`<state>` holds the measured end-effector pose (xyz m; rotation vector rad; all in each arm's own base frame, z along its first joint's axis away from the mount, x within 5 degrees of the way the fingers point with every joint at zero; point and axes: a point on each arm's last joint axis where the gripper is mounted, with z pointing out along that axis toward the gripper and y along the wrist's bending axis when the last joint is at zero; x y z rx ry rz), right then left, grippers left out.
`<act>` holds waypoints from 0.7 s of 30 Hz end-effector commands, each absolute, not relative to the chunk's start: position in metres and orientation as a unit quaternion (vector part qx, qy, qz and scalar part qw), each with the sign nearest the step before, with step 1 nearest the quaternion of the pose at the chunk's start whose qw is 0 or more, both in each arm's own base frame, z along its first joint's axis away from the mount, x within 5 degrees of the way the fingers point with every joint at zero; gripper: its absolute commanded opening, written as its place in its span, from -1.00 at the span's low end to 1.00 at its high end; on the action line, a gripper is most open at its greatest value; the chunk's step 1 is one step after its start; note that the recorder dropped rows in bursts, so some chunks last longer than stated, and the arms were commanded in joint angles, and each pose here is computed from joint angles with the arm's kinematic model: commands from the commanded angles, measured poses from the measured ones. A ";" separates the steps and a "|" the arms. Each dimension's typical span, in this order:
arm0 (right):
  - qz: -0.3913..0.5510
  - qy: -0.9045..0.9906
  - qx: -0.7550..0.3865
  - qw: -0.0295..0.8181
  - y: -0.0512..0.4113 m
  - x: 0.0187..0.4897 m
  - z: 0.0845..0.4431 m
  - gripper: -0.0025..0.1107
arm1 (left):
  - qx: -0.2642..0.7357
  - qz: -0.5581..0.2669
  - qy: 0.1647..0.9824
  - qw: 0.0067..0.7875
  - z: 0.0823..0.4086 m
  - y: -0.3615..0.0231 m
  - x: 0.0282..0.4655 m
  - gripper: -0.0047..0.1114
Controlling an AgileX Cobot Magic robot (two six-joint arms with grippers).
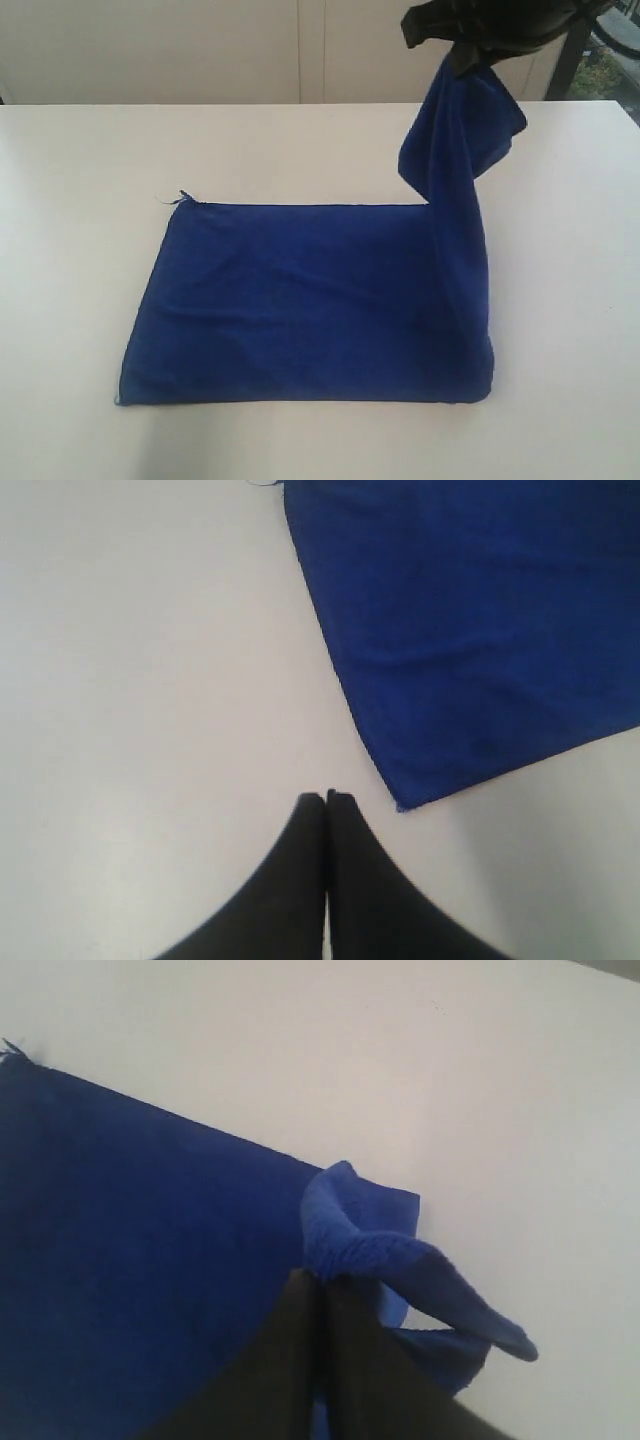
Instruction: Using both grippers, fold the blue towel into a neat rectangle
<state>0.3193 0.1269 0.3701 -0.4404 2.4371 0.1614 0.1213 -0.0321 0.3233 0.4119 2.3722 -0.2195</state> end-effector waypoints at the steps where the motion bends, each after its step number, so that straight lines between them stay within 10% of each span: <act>1: 0.075 0.922 -0.192 0.329 0.150 0.321 0.376 -0.96 | 0.160 -0.089 0.918 0.352 0.322 -0.033 0.119 -0.92; 13: 0.138 0.904 -0.283 0.288 0.249 0.329 0.347 -0.96 | 0.160 -0.089 0.918 0.352 0.322 -0.033 0.119 -0.92; 21: 0.182 0.898 -0.316 0.247 0.336 0.342 0.266 -0.96 | 0.160 -0.089 0.918 0.352 0.322 -0.033 0.119 -0.92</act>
